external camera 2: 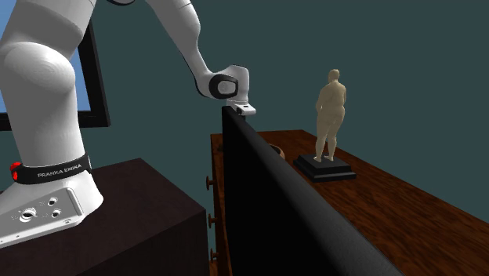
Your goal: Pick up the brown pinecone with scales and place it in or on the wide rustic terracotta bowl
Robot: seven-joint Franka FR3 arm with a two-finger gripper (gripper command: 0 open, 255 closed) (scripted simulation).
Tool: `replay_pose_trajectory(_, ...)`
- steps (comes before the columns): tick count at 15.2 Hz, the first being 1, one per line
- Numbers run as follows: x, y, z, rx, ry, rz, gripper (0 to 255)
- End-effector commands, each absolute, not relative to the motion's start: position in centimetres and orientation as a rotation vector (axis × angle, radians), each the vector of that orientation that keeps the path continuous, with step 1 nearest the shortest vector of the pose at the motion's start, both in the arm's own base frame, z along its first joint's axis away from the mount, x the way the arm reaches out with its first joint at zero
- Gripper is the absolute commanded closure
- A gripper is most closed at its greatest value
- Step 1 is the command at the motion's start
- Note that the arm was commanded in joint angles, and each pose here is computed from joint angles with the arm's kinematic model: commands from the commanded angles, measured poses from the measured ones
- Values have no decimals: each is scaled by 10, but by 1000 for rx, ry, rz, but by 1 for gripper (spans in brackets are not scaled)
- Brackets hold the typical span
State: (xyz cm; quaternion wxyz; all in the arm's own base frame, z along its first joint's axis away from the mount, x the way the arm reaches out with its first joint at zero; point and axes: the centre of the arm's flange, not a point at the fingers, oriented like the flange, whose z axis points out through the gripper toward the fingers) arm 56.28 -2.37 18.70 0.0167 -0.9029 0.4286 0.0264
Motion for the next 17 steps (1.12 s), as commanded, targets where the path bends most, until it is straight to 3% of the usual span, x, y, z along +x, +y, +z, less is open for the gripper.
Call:
replay_pose_trajectory(1,563,-24,187,-2807,1332,82,255)
replay_pose_trajectory(17,563,-24,250,-2807,1332,82,255)
